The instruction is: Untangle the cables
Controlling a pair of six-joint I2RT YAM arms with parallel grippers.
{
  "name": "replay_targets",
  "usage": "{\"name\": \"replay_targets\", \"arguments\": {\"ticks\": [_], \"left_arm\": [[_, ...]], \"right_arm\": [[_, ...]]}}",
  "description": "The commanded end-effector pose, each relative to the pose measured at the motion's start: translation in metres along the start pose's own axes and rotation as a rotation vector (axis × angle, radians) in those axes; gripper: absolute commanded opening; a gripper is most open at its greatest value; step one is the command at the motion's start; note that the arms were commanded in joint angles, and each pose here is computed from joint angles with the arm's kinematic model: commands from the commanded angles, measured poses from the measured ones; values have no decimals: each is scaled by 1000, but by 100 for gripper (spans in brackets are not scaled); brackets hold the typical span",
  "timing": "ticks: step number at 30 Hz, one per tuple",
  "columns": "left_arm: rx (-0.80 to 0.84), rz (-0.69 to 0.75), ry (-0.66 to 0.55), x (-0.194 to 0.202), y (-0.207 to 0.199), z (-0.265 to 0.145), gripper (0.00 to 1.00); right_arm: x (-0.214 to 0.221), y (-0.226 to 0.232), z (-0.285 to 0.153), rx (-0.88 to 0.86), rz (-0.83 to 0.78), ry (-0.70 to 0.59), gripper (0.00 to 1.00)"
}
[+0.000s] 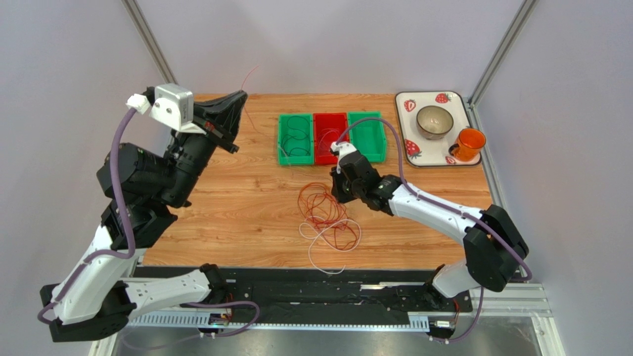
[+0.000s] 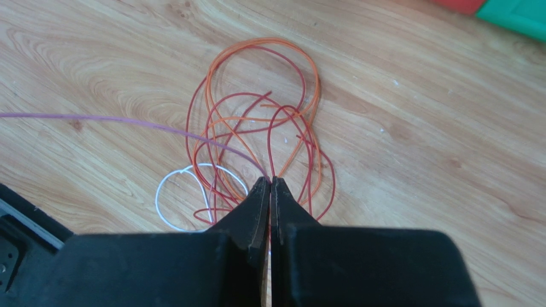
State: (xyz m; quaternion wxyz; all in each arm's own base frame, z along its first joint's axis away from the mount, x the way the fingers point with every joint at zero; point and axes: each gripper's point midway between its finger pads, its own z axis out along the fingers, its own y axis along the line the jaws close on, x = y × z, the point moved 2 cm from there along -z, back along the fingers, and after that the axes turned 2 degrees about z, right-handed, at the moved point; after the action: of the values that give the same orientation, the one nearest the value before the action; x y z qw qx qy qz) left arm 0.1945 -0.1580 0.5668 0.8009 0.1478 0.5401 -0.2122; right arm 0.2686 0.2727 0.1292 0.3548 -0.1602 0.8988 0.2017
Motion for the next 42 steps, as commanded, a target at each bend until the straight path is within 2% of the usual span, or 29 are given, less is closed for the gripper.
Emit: {"name": "replay_targets", "arguments": {"ticks": [1, 5, 8, 9, 11, 12, 17, 21, 25, 31, 35, 42], "left_arm": [[-138, -77, 122, 48, 20, -25, 0], [-185, -165, 310, 130, 15, -52, 7], [-166, -187, 429, 170, 7, -70, 48], [-159, -186, 461, 179, 5, -73, 72], [-147, -170, 567, 203, 0, -85, 91], [-150, -161, 612, 214, -2, -88, 93], [-122, -172, 759, 251, -13, -106, 94], [-102, -207, 768, 251, -16, -114, 94], [-92, -218, 795, 252, -15, -127, 94], [-96, -209, 863, 256, -6, -157, 92], [-141, -171, 859, 266, 8, -174, 92], [-152, -145, 848, 267, 14, -177, 92]], "right_arm": [[-77, 6, -42, 29, -28, -163, 0], [-145, 17, -106, 38, -35, -336, 0], [-189, 27, -158, 27, -26, -461, 0], [-197, 29, -172, 19, -28, -477, 0], [-226, 40, -213, -19, -27, -569, 0], [-229, 42, -222, -26, -30, -572, 0], [-269, 58, -301, -119, -21, -754, 0], [-291, 65, -338, -152, -28, -867, 0], [-308, 60, -359, -109, -42, -957, 0], [-317, 55, -338, -44, -86, -967, 0], [-321, 48, -319, 21, -107, -974, 0], [-330, 46, -271, 69, -153, -939, 0]]}}
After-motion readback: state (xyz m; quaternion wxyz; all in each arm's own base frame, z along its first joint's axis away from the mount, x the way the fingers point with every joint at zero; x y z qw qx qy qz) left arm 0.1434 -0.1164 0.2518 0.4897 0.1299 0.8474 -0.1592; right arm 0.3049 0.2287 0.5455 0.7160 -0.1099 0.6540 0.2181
